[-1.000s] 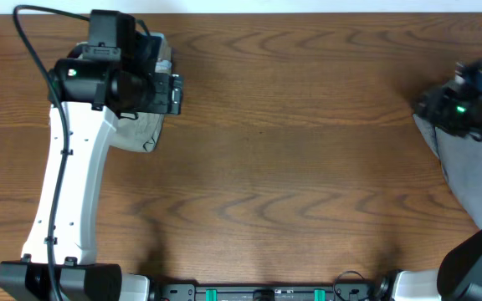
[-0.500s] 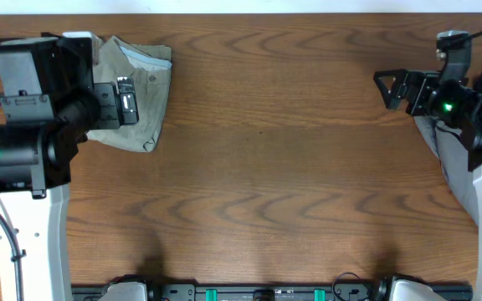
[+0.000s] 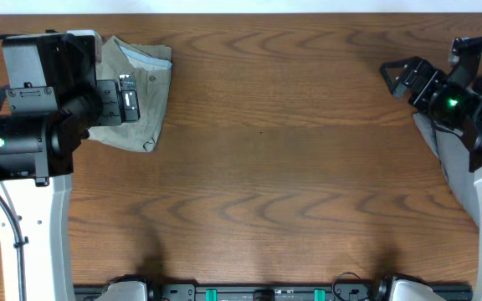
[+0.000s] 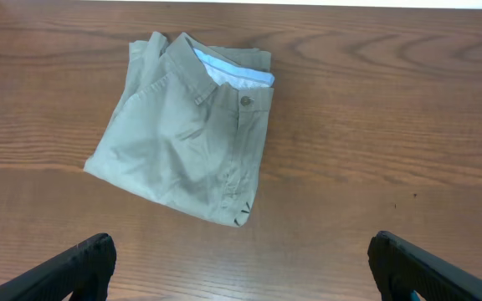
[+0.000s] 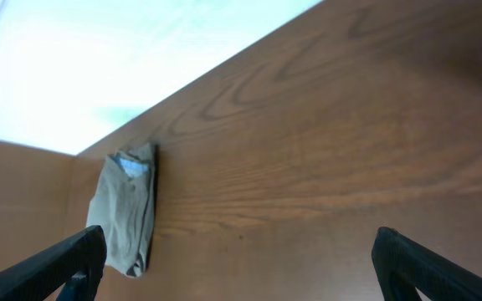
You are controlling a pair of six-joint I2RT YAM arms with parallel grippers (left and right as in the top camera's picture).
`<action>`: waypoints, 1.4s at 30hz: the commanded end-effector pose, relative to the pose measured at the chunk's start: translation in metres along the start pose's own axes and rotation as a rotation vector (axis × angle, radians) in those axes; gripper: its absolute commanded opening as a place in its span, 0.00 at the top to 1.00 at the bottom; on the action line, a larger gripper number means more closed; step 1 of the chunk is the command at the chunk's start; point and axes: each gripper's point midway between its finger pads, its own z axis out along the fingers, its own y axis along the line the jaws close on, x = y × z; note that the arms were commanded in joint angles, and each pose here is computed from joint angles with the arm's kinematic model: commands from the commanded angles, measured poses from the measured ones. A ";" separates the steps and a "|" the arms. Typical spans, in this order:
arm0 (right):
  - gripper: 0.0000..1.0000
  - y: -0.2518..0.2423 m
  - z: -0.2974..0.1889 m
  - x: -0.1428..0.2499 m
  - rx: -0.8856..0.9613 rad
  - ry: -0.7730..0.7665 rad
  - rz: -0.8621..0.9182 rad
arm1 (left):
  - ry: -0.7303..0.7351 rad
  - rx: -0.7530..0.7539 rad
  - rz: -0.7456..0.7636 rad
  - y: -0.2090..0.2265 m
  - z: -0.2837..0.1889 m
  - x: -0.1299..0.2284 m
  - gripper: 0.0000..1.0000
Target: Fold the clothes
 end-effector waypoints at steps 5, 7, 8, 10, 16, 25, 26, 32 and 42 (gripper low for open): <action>0.01 -0.015 -0.020 -0.001 0.066 -0.030 0.057 | -0.007 -0.012 -0.008 0.003 -0.002 -0.002 0.02; 0.01 -0.018 -0.033 -0.013 0.134 -0.129 0.014 | -0.007 -0.012 -0.008 0.003 -0.002 -0.002 0.02; 0.01 -0.014 -0.040 -0.017 0.150 -0.176 -0.036 | -0.007 -0.012 -0.008 0.003 -0.002 -0.002 0.02; 0.01 0.002 -0.055 -0.020 0.155 -0.257 -0.208 | -0.007 -0.012 -0.008 0.003 -0.002 -0.002 0.02; 0.01 0.038 -0.092 0.023 0.155 -0.373 -0.726 | -0.006 -0.012 -0.008 0.003 -0.001 -0.002 0.02; 0.01 -0.003 -0.112 0.094 0.166 -0.521 -0.815 | -0.006 -0.012 -0.008 0.003 -0.001 -0.002 0.02; 0.01 -0.009 -0.109 0.101 0.165 -0.522 -0.815 | -0.006 -0.012 -0.008 0.003 -0.001 -0.002 0.02; 0.01 -0.046 -0.083 0.132 0.156 -0.535 -0.782 | -0.006 -0.012 -0.008 0.003 -0.001 -0.002 0.02; 0.01 -0.091 -0.034 0.159 0.122 -0.551 -0.694 | -0.006 -0.012 -0.008 0.003 -0.001 -0.002 0.02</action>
